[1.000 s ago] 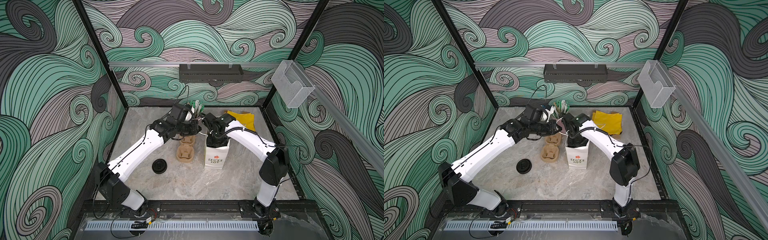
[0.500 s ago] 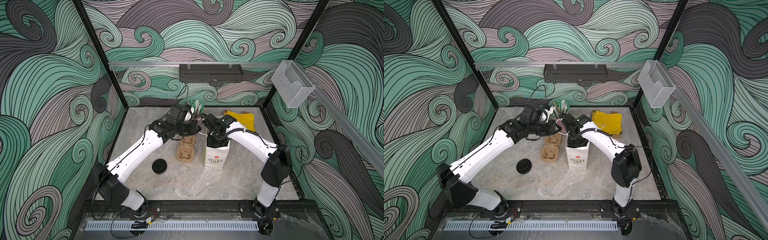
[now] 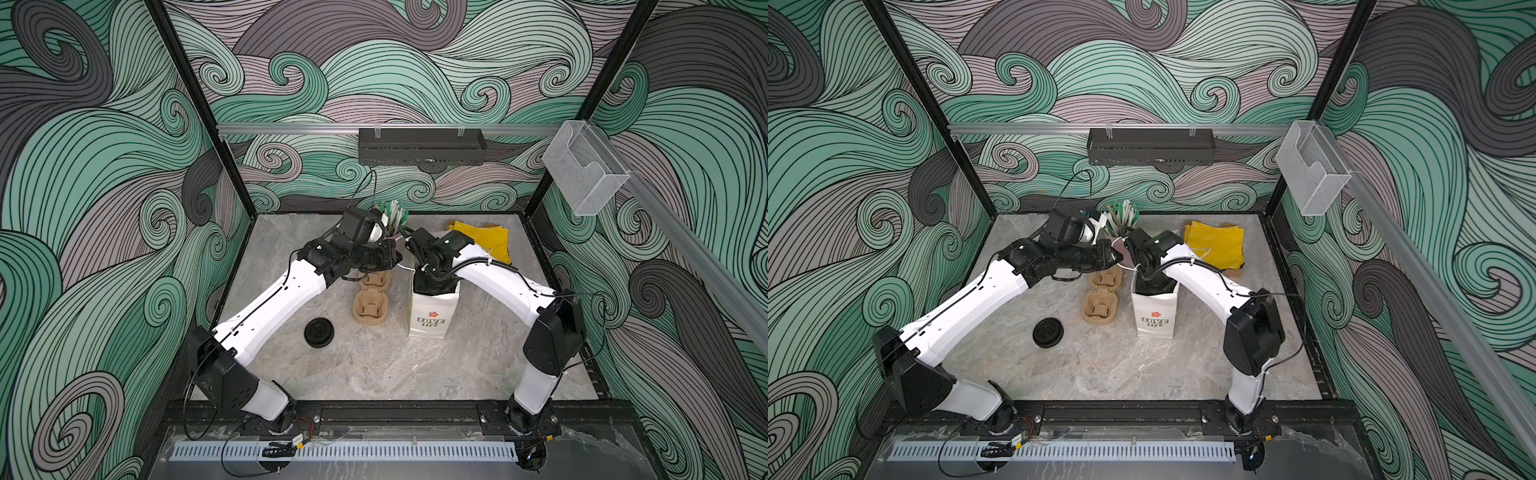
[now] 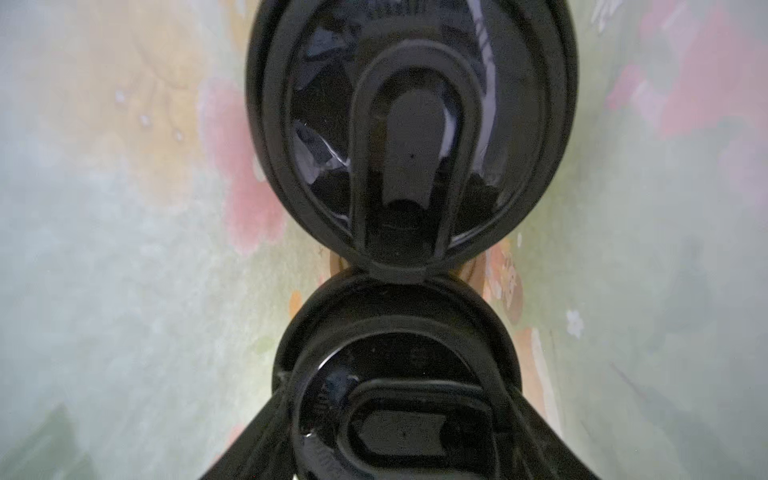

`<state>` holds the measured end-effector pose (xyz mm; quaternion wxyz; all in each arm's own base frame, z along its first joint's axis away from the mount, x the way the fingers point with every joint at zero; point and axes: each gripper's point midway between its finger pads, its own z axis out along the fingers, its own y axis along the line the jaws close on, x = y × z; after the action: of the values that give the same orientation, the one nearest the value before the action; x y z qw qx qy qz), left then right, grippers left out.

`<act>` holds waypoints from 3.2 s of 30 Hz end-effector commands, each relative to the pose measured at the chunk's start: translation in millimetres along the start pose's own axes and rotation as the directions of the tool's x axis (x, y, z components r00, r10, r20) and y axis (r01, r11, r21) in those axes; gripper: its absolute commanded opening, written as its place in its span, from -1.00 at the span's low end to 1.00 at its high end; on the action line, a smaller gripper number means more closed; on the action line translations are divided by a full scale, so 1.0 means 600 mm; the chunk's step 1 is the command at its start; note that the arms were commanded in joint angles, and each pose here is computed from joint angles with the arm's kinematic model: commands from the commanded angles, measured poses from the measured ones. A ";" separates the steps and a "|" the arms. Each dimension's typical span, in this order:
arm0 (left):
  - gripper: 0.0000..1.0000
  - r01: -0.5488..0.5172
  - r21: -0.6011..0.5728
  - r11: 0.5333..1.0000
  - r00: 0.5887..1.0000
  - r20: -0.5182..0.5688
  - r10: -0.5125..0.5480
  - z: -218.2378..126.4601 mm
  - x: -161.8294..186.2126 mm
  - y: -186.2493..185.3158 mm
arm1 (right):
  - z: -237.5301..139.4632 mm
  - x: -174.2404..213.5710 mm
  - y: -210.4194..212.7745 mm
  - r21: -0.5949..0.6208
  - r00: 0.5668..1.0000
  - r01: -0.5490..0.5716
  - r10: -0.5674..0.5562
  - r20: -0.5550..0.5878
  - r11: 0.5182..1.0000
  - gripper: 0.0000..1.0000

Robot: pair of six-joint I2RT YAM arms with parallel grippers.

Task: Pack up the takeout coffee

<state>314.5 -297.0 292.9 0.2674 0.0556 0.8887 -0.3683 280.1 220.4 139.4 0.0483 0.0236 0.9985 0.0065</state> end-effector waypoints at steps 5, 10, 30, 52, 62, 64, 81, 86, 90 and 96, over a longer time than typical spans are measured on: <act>-1.00 -0.021 -0.012 1.000 1.000 0.014 0.021 -0.015 -0.006 0.001 | 0.127 0.068 -0.027 0.153 0.970 0.004 0.033 -0.239 0.988 0.10; -1.00 -0.021 -0.012 1.000 1.000 0.013 0.021 -0.015 -0.005 0.001 | 0.135 0.069 -0.029 0.163 0.968 0.010 0.032 -0.248 0.987 0.10; -1.00 -0.021 -0.014 1.000 1.000 0.010 0.021 -0.016 -0.003 0.004 | 0.095 0.051 -0.015 0.118 0.980 -0.001 0.025 -0.199 0.993 0.10; -1.00 -0.016 -0.017 1.000 1.000 0.009 0.016 -0.016 0.001 0.008 | 0.042 0.016 -0.008 0.077 0.996 -0.016 0.023 -0.081 0.997 0.12; -1.00 -0.021 -0.016 1.000 1.000 0.015 0.021 -0.018 -0.002 0.005 | 0.124 0.060 -0.025 0.139 0.977 0.002 0.028 -0.213 0.990 0.11; -1.00 -0.018 -0.016 1.000 1.000 0.012 0.018 -0.016 -0.001 0.007 | 0.141 0.070 -0.031 0.157 0.970 0.010 0.028 -0.241 0.988 0.11; -1.00 -0.021 -0.017 1.000 1.000 0.014 0.021 -0.017 -0.002 0.007 | 0.206 0.098 -0.048 0.230 0.936 0.055 0.030 -0.351 0.972 0.05; -1.00 -0.019 -0.018 1.000 1.000 0.015 0.020 -0.017 -0.003 0.008 | 0.219 0.105 -0.051 0.241 0.927 0.063 0.032 -0.373 0.968 0.05; -1.00 -0.019 -0.018 1.000 1.000 0.014 0.020 -0.017 -0.002 0.009 | 0.230 0.111 -0.055 0.249 0.922 0.065 0.037 -0.386 0.966 0.05; -1.00 -0.019 -0.018 1.000 1.000 0.017 0.019 -0.018 -0.004 0.009 | 0.245 0.122 -0.061 0.262 0.913 0.069 0.045 -0.406 0.963 0.04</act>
<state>316.4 -293.7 289.7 0.2683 0.0540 0.8906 -0.3631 289.4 222.1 123.4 0.0511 0.0141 0.9986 -0.0085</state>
